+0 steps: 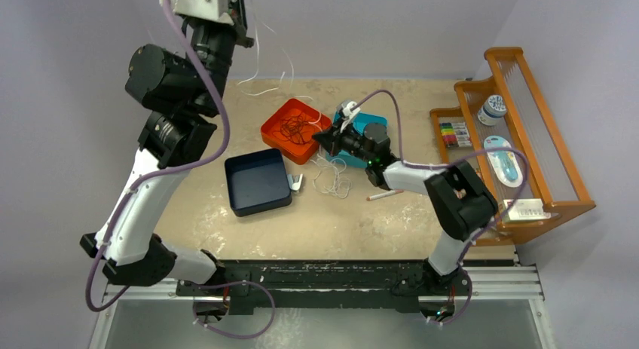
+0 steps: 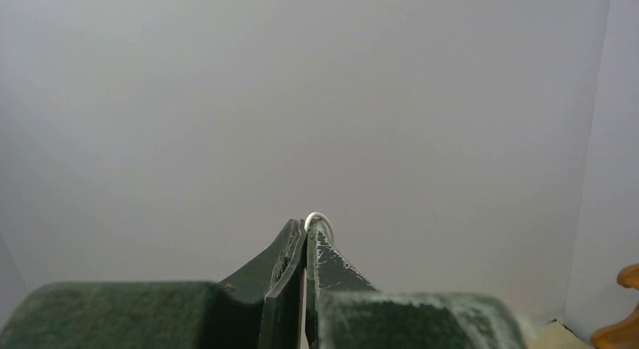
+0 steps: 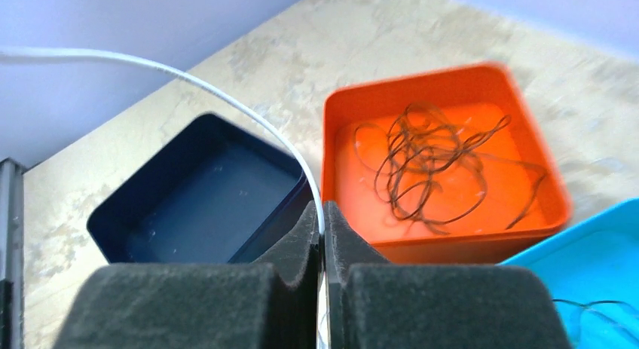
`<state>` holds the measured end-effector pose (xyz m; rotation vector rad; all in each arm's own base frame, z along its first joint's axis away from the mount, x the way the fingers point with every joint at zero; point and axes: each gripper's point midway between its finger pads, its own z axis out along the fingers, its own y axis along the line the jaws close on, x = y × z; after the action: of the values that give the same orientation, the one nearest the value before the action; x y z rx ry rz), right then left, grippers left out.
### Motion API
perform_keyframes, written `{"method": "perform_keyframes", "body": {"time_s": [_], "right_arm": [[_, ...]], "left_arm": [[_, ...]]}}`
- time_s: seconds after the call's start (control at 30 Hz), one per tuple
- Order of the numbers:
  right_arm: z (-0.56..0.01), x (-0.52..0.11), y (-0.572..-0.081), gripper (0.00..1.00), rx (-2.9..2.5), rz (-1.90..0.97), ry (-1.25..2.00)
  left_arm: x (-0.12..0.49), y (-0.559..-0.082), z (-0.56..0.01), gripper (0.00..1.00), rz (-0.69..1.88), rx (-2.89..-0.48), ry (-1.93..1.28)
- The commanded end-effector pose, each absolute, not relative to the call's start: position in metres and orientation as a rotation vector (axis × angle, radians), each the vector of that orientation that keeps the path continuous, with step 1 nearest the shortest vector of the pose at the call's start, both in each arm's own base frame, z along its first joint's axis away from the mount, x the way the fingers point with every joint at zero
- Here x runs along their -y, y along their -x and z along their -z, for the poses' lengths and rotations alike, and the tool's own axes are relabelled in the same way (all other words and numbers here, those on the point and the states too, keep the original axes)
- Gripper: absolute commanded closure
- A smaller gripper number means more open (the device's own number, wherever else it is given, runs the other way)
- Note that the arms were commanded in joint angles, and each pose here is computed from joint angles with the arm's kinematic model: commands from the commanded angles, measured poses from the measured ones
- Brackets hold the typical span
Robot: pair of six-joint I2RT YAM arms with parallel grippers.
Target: Untangle the cables
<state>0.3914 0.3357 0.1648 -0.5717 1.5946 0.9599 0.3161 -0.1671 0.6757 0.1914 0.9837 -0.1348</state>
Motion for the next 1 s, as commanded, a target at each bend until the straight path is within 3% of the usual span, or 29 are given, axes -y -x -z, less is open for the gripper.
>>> {"method": "perform_keyframes", "body": {"time_s": [0.0, 0.27, 0.57, 0.97], "right_arm": [[-0.262, -0.302, -0.39, 1.0, -1.396, -0.759, 0.541], [-0.339, -0.265, -0.357, 1.0, -1.335, -0.626, 0.558], [-0.398, -0.252, -0.319, 1.0, -1.274, -0.676, 0.57], [-0.369, -0.246, -0.293, 1.0, -1.355, -0.727, 0.603]], "left_arm": [[0.136, -0.292, -0.679, 1.0, 0.228, -0.951, -0.029], [0.11, -0.297, -0.613, 1.0, 0.24, -1.095, 0.179], [0.103, -0.307, -0.516, 1.0, 0.148, -1.351, 0.22], [0.103, -0.304, -0.41, 1.0, 0.11, -1.586, 0.254]]}}
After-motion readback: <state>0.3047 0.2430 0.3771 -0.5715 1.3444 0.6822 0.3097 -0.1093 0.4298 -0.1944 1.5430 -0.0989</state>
